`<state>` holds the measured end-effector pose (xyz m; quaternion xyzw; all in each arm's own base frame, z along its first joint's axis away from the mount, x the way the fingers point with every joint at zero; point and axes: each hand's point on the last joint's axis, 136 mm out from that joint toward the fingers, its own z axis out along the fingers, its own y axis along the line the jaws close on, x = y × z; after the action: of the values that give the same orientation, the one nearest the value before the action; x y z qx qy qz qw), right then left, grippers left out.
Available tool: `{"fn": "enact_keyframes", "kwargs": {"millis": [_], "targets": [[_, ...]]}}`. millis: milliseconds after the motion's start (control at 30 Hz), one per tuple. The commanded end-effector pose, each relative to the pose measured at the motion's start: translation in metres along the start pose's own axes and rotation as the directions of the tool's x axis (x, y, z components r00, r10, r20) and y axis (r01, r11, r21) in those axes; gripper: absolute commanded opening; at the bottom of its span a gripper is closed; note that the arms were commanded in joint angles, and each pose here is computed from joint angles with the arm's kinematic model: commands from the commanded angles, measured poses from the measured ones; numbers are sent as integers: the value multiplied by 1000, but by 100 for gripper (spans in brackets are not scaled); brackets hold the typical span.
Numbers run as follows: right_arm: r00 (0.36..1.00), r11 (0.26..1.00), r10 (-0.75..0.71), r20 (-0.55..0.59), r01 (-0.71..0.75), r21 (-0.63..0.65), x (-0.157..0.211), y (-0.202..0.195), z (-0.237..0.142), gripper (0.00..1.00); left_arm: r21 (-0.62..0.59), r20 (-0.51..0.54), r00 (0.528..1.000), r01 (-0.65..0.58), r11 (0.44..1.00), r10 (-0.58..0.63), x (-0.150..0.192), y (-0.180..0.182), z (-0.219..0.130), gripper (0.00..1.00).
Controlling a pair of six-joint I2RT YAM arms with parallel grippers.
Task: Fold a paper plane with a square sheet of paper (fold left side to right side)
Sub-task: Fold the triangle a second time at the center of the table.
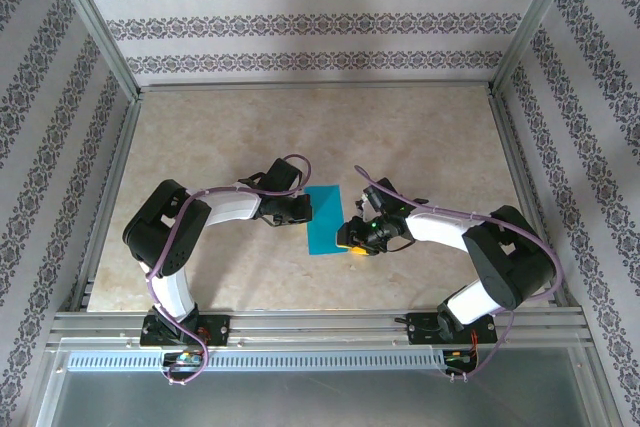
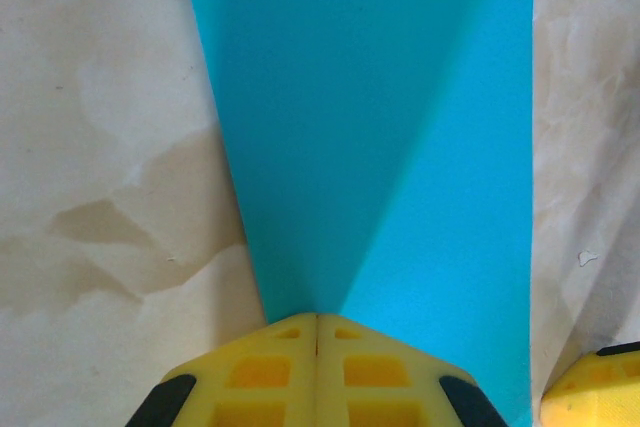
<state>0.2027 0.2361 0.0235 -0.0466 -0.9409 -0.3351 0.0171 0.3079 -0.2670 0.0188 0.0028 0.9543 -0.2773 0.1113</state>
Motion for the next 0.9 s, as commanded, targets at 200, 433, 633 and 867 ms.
{"fn": "enact_keyframes", "kwargs": {"millis": [200, 433, 633, 867], "targets": [[999, 998, -36, -5, 36, -51, 1, 18, 9, 46, -62, -50, 999, -2, 998, -1, 18, 19, 10, 3], [999, 998, -33, 6, 33, -56, 0, 19, 8, 46, -60, -49, 999, -2, 998, -1, 18, 19, 10, 3], [999, 998, -31, 8, 31, -58, 0, 19, 7, 45, -61, -46, 999, -3, 998, 1, 18, 19, 10, 3], [999, 998, -34, 6, 34, -59, 0, 19, 7, 44, -60, -46, 999, -5, 998, 2, 18, 19, 9, 2]]}}
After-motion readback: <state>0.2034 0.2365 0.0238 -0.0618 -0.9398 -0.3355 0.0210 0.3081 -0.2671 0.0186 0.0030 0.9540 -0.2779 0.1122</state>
